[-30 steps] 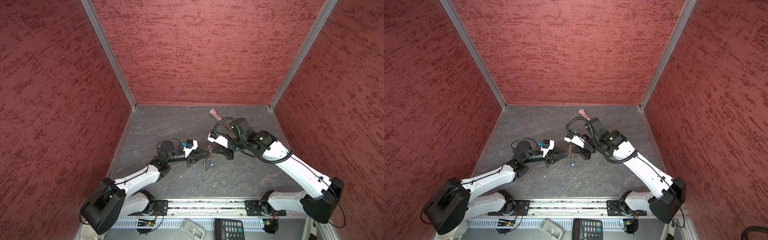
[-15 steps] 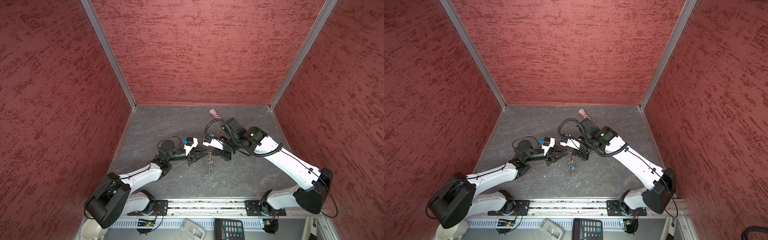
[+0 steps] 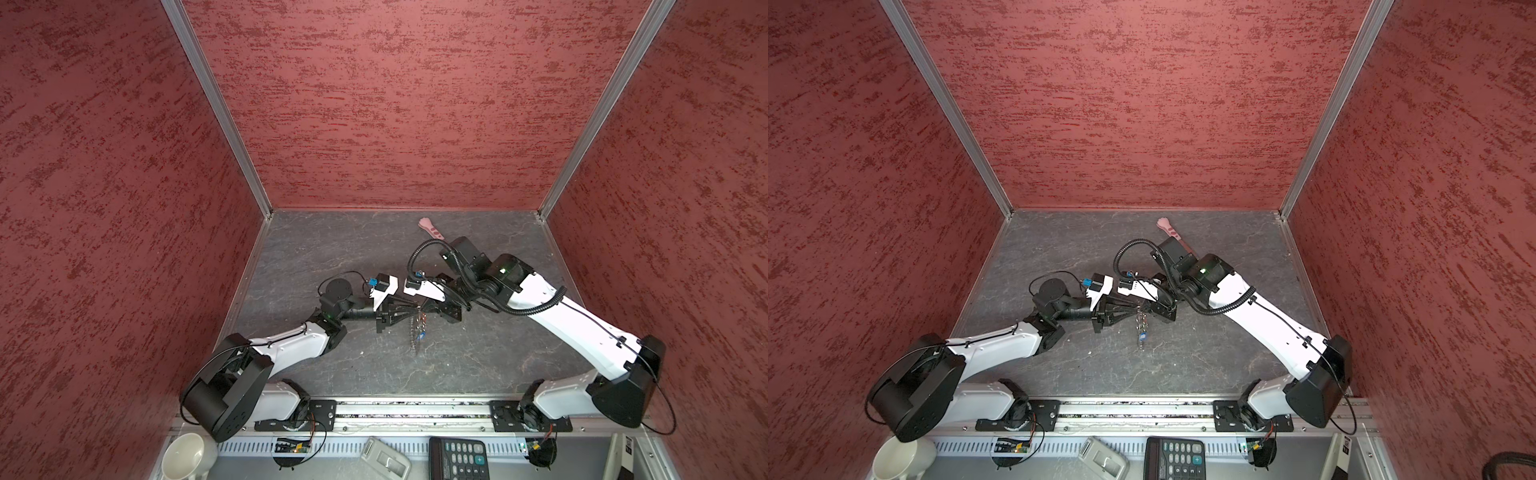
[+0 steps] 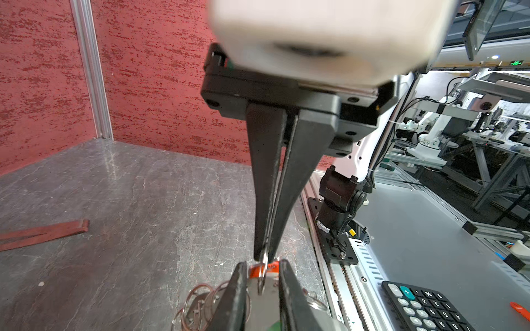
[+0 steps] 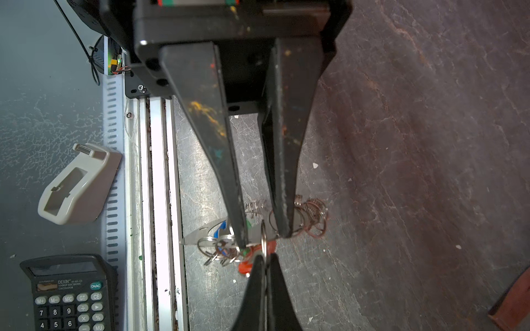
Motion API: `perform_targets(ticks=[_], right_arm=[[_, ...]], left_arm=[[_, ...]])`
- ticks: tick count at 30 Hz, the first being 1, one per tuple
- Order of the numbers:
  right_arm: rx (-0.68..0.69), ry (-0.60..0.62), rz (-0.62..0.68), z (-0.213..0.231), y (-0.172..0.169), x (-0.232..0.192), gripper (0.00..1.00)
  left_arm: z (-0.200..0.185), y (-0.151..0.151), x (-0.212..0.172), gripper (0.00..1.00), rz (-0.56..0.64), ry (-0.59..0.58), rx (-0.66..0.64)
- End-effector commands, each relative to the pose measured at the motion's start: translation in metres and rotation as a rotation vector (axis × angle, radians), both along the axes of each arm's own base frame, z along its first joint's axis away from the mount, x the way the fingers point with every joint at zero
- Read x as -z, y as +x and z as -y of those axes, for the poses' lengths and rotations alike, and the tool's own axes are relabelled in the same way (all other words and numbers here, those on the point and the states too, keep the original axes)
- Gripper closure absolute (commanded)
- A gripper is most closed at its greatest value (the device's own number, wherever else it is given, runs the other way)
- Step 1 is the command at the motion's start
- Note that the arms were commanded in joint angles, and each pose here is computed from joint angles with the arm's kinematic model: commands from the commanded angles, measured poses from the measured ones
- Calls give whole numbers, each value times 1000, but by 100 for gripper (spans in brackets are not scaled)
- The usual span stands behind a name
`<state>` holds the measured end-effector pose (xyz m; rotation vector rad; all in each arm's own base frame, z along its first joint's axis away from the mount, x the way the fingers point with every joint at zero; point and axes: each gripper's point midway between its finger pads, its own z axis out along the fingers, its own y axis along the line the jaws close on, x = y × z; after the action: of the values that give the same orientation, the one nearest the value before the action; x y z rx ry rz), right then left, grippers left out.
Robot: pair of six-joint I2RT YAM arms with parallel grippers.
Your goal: Put the keys on the keyring
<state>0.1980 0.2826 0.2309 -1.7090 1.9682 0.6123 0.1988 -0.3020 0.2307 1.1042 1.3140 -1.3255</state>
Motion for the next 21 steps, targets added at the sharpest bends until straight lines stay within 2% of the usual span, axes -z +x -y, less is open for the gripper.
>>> perform_targets(ticks=[1, 6, 16, 21], right_arm=[[-44, 48, 34, -10, 0, -12, 100], [-50, 52, 22, -13, -1, -13, 100], [-42, 60, 36, -12, -1, -15, 100], [-45, 65, 36, -12, -1, -15, 100]], left_arm=[[4, -3, -7, 81, 8, -7, 40], [7, -4, -6, 89, 2, 1, 58], [9, -7, 6, 87, -10, 47, 65], [9, -7, 8, 92, -14, 55, 61]])
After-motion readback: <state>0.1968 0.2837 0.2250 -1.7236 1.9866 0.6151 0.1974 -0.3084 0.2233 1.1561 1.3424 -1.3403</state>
